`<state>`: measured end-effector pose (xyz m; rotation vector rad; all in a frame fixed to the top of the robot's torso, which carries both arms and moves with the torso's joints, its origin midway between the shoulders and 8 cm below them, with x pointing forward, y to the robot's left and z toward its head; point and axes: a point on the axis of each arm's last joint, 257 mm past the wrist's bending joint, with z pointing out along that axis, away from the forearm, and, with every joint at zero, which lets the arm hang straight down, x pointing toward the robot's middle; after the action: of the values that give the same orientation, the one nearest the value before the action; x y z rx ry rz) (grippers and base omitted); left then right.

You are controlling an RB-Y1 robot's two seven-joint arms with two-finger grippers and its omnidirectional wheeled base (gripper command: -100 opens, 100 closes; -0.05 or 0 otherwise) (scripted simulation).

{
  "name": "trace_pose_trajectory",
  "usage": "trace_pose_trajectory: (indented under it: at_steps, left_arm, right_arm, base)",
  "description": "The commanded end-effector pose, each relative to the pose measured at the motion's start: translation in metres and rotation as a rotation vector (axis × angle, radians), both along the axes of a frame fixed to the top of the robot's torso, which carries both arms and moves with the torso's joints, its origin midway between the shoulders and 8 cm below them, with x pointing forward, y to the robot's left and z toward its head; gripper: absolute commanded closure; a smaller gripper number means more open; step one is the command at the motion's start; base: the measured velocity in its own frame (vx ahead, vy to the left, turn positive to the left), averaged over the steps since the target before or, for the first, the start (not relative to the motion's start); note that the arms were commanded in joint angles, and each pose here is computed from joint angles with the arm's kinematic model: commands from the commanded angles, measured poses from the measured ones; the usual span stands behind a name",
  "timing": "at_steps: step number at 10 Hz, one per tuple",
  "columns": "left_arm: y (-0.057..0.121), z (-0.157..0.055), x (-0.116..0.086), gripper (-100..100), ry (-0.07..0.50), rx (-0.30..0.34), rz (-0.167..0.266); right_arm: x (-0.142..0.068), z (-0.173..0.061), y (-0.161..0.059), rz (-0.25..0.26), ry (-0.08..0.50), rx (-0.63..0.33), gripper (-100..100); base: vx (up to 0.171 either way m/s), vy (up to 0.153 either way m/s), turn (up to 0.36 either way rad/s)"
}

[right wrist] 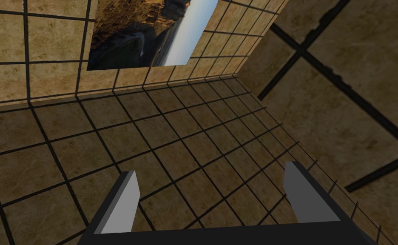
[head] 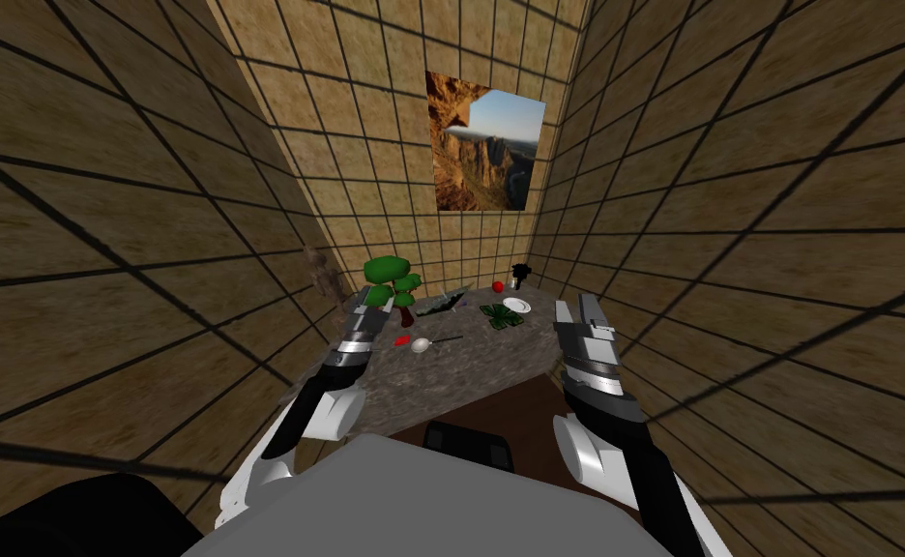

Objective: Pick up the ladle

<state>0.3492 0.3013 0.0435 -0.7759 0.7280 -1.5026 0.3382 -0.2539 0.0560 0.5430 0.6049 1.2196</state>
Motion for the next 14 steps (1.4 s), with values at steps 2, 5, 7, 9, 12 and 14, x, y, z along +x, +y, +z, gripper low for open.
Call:
trace_pose_trajectory:
  at_steps: [2, 5, 7, 9, 12, 14]
  left_arm:
    - [0.004, -0.011, 0.010, -100, 0.067, -0.022, -0.024]
    - [0.006, -0.019, 0.015, -100, 0.111, -0.037, -0.039]
    - [0.008, -0.030, 0.023, -100, 0.180, -0.067, -0.073]
    - [0.010, -0.041, 0.029, -100, 0.237, -0.086, -0.086]
    - [0.012, -0.055, 0.035, -100, 0.301, -0.106, -0.097]
    - [0.013, -0.066, 0.040, -100, 0.355, -0.126, -0.110]
  right_arm:
    - [0.000, 0.000, 0.000, 0.000, 0.000, 0.000, 0]
    - [0.000, 0.000, 0.000, 0.000, 0.000, 0.000, 0]
    - [0.000, 0.000, 0.000, 0.000, 0.000, 0.000, 0]
    - [0.000, 0.000, 0.000, 0.000, 0.000, 0.000, 0]
    - [0.000, 0.000, 0.000, 0.000, 0.000, 0.000, 0]
    - [0.000, 0.000, 0.000, 0.000, 0.000, 0.000, 0]
  base:
    - [0.006, -0.012, 0.009]
    - [0.007, -0.012, 0.010]
    - [0.010, -0.020, 0.014]
    - [0.010, -0.019, 0.009]
    - [0.009, -0.016, 0.007]
    - [0.011, -0.020, 0.006]
